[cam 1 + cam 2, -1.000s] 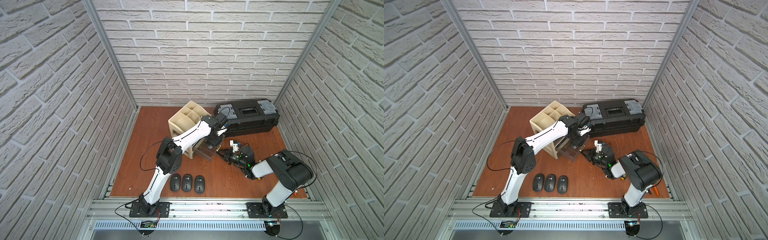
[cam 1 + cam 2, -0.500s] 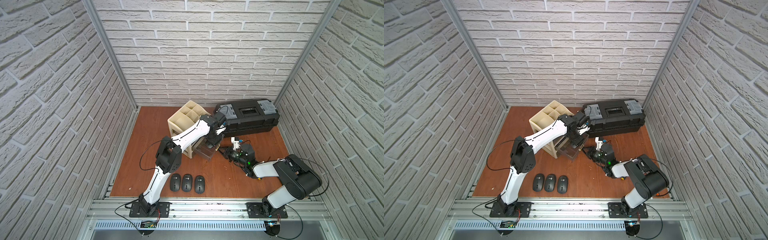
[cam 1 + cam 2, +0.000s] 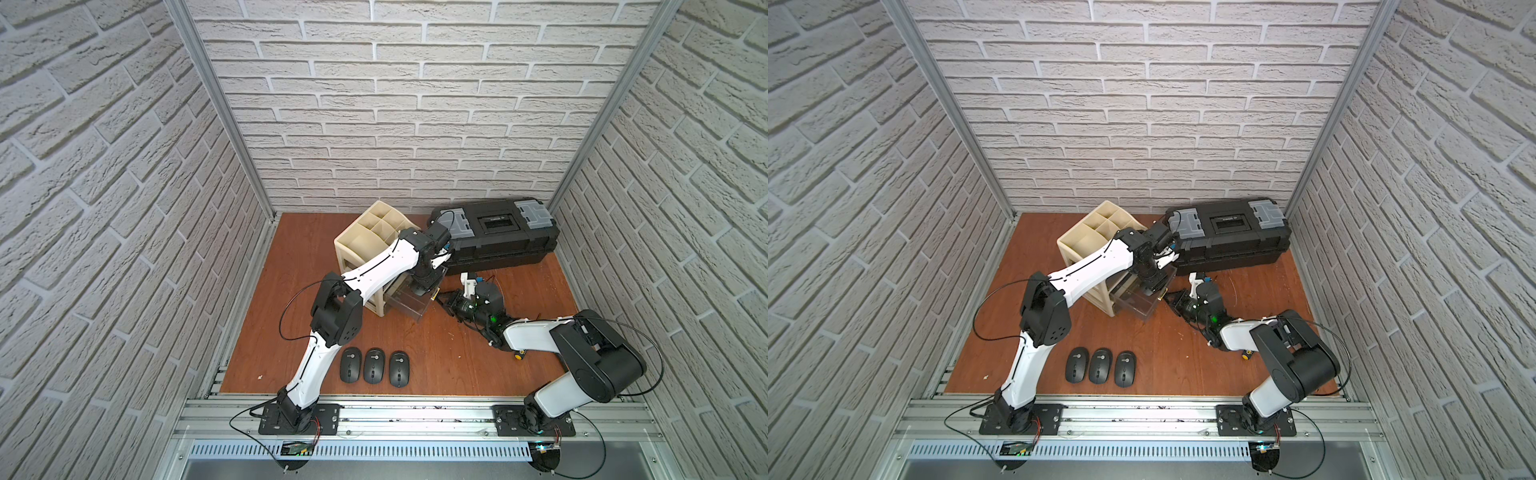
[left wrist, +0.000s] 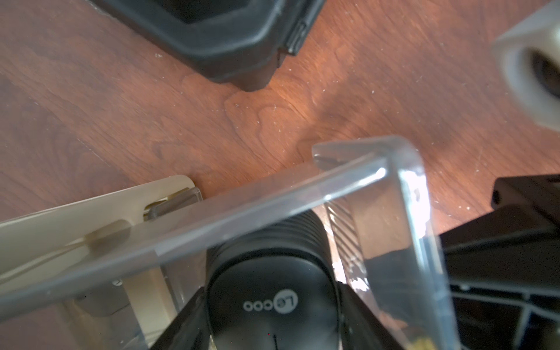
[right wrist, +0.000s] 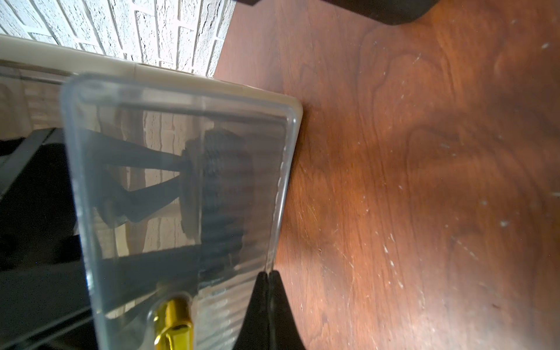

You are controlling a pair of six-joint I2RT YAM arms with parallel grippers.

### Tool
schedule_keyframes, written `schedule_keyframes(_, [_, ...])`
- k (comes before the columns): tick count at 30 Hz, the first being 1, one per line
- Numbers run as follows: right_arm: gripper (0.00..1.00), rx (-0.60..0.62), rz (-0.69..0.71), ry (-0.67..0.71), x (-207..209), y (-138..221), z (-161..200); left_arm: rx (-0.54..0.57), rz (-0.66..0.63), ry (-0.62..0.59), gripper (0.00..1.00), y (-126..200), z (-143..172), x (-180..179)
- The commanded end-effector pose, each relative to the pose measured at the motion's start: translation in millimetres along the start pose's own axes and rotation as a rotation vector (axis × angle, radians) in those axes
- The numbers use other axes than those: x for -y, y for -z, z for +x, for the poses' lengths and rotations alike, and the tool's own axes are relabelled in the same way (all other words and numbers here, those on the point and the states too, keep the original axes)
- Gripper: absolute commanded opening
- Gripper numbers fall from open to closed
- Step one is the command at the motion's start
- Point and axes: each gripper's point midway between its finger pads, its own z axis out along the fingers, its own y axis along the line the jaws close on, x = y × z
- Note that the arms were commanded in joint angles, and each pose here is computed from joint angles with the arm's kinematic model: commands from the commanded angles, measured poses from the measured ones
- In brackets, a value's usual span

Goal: Take the mice out of the drawer
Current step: Pick up the mouse from the drawer.

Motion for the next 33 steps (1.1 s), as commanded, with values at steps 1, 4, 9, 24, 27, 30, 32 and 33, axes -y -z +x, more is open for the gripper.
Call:
schedule_keyframes(1, [0.03, 0.006, 0.033, 0.016, 4.0, -6.7, 0.4, -0.067, 0.031, 0.008, 0.53, -15.6, 14.4, 5.9])
schedule_keyframes(4, [0.03, 0.007, 0.101, 0.016, 15.9, -2.3, 2.3, -0.071, 0.031, 0.008, 0.53, -15.3, 16.4, 6.0])
schedule_keyframes(9, [0.03, 0.025, 0.143, 0.041, 20.4, 8.7, 1.3, -0.073, 0.028, 0.004, 0.53, -15.8, 17.9, 5.4])
schedule_keyframes(24, [0.03, 0.004, 0.033, 0.044, 2.5, -13.2, -0.8, -0.074, 0.025, 0.006, 0.55, -11.2, 19.2, 4.7])
schedule_keyframes(27, [0.03, 0.002, -0.034, 0.031, -6.1, -21.4, -1.9, -0.073, 0.023, 0.005, 0.55, -9.6, 19.4, 3.9])
schedule_keyframes(30, [0.03, 0.004, -0.109, 0.029, -17.0, -24.6, -2.1, -0.073, 0.021, 0.004, 0.55, -8.3, 19.7, 3.8])
schedule_keyframes(32, [0.03, 0.007, -0.161, 0.024, -24.7, -24.3, -2.7, -0.075, 0.015, 0.002, 0.55, -7.0, 20.5, 2.9])
schedule_keyframes(33, [0.03, 0.007, -0.187, 0.026, -29.1, -24.3, -2.8, -0.073, 0.012, -0.001, 0.55, -5.6, 20.4, 2.1])
